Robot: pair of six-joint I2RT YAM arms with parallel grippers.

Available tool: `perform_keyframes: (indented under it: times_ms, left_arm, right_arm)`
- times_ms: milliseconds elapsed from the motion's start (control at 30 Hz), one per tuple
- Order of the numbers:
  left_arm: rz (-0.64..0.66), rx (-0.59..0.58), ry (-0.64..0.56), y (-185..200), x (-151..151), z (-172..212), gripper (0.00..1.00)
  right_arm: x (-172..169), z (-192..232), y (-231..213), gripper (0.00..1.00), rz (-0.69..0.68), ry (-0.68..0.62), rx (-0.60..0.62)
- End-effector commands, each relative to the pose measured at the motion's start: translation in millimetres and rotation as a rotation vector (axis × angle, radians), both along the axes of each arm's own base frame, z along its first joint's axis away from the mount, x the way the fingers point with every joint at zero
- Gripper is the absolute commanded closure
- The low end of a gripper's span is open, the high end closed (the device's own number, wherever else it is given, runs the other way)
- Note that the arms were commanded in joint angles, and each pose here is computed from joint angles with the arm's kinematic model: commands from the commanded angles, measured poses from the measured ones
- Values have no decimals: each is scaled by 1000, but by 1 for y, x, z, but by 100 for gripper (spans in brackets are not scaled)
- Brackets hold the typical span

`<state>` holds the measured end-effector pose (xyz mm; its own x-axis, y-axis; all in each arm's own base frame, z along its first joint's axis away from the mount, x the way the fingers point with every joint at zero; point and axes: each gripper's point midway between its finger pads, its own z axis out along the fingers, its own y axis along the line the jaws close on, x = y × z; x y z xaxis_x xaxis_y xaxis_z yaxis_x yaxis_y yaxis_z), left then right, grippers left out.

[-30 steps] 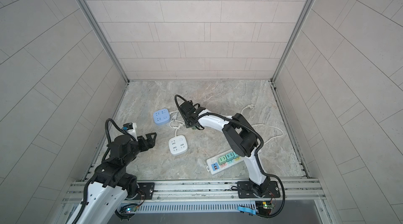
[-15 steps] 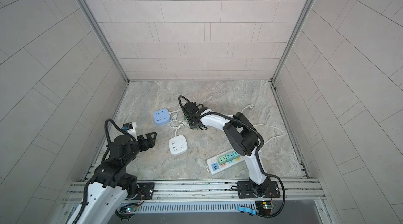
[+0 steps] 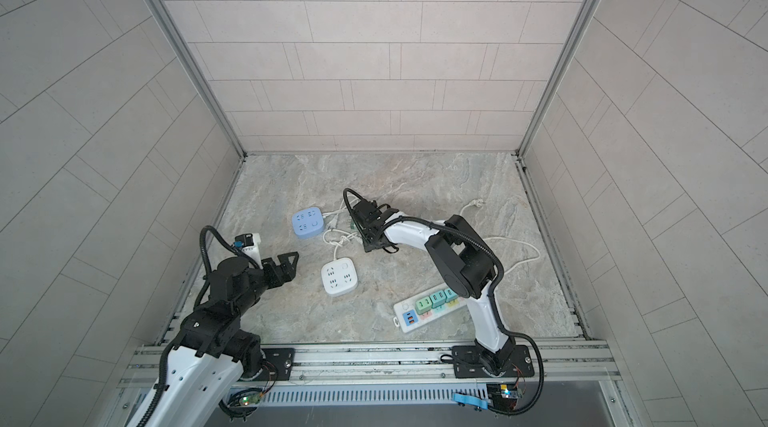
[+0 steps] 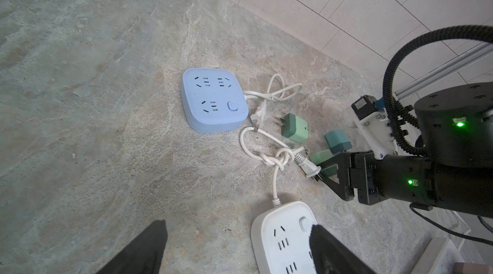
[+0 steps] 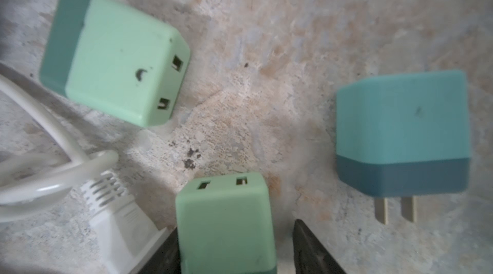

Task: Insert the plug
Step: 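Grasp a light green adapter with the right gripper, then lift the green adapter toward the left gripper while the left gripper approaches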

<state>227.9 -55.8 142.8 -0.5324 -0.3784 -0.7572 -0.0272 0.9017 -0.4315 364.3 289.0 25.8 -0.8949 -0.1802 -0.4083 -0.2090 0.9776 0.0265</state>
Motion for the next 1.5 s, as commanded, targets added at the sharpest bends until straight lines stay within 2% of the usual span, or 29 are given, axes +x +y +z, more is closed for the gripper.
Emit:
perform_keyframes:
  times_ms: [0, 200, 333, 600, 733, 933, 1167, 1300, 1467]
  left_arm:
    - [-3, 6, -20, 0, 2, 3, 10]
    - [-23, -5, -26, -4, 4, 5, 9]
    - [-58, -26, -32, -13, 12, 10, 9]
    - [-125, -74, -4, -34, 39, 25, 16]
    - [-154, -95, -39, -41, 45, 40, 16]
    - [-241, -149, -100, -58, 49, 65, 16]
    - [-375, -254, -173, -84, 51, 92, 16]
    - [-452, -289, -190, -98, 51, 100, 19]
    - [-521, -306, -208, -108, 49, 110, 24]
  right_arm:
    - [2, 3, 5, 41, 14, -5, 9]
    - [5, 9, 12, 66, 58, -31, 33]
    - [11, 33, 14, 72, 92, -109, 57]
    - [19, 96, 10, 80, 150, -351, 105]
    - [15, 119, 9, 84, 191, -470, 118]
    - [-13, 154, 29, 92, 339, -707, 88]
    - [-39, 179, 43, 97, 481, -928, 139]
    - [-56, 192, 47, 100, 567, -1020, 138]
    - [-71, 205, 50, 100, 656, -1073, 158]
